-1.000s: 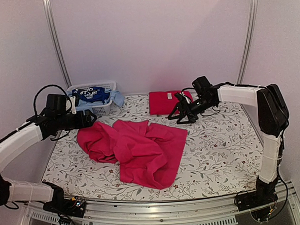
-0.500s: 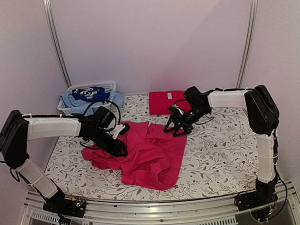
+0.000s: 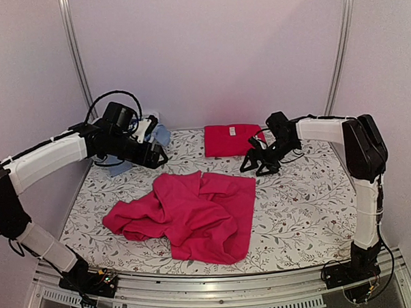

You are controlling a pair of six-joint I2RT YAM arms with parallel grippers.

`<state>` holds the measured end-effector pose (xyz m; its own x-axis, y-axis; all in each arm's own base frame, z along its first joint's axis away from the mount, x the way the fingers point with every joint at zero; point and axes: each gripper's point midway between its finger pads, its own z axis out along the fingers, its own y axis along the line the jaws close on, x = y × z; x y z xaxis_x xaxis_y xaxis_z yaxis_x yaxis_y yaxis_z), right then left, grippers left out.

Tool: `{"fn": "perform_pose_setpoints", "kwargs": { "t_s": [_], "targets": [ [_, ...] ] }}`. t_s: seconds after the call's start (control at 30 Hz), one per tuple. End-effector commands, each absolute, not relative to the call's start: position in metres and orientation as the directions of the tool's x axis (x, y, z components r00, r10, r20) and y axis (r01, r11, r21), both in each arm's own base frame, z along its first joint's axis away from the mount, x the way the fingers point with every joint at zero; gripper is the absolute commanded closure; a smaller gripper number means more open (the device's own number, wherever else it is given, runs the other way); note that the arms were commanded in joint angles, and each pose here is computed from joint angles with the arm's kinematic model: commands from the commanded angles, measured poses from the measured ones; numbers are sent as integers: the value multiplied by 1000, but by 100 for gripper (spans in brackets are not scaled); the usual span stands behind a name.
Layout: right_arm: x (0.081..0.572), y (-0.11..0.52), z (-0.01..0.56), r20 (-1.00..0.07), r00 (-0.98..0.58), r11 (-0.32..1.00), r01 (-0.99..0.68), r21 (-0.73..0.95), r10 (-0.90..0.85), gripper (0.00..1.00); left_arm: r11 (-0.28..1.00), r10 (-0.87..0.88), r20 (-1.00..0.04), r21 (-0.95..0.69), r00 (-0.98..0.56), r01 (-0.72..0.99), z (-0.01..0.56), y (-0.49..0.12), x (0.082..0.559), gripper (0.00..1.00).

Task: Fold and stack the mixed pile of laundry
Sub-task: Pick up the crumpled trousers from the center of the board.

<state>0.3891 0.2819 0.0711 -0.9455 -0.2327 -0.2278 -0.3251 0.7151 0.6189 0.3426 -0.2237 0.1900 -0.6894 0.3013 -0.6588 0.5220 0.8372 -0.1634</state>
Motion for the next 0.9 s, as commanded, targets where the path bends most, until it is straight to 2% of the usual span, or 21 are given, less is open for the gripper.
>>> {"fn": "perform_pose_setpoints", "kwargs": {
  "t_s": [0.0, 0.13, 0.3, 0.43, 0.53, 0.6, 0.67, 0.73, 0.77, 0.8, 0.83, 0.87],
  "targets": [
    [410, 289, 65, -264, -935, 745, -350, 568, -238, 9, 899, 262, -602, -133, -754, 418, 163, -231, 388, 10],
    [403, 313, 58, -261, -910, 729, -415, 544, -324, 2, 897, 277, -529, -156, -802, 413, 132, -253, 400, 8],
    [378, 341, 29, -213, -877, 708, -475, 523, -431, 1, 873, 371, -429, -140, -824, 466, 85, -283, 389, 0],
    [363, 356, 11, -186, -854, 702, -508, 499, -486, 1, 857, 435, -365, -113, -823, 503, 56, -300, 379, 2],
    [350, 357, -13, -124, -846, 716, -509, 477, -519, 4, 844, 461, -335, -123, -822, 523, 42, -311, 372, 8],
    [343, 355, -26, -94, -844, 725, -505, 468, -527, 13, 839, 463, -320, -143, -827, 525, 36, -315, 370, 20],
    [337, 350, -35, -67, -850, 741, -492, 458, -523, 29, 840, 458, -327, -144, -827, 523, 39, -315, 371, 39],
    [337, 343, -38, -57, -857, 758, -483, 438, -513, 50, 843, 438, -367, -150, -821, 517, 52, -317, 377, 53],
    [337, 341, -37, -59, -861, 763, -479, 434, -506, 62, 842, 424, -401, -158, -812, 517, 63, -318, 382, 70],
    [340, 338, -35, -62, -867, 770, -470, 432, -495, 83, 839, 407, -433, -171, -804, 516, 75, -320, 387, 86],
    [344, 334, -28, -74, -877, 776, -456, 436, -474, 97, 838, 390, -471, -176, -791, 517, 88, -322, 393, 100],
    [350, 329, -23, -80, -890, 783, -434, 446, -448, 100, 839, 371, -508, -176, -777, 515, 103, -323, 400, 100]
  ]
}}
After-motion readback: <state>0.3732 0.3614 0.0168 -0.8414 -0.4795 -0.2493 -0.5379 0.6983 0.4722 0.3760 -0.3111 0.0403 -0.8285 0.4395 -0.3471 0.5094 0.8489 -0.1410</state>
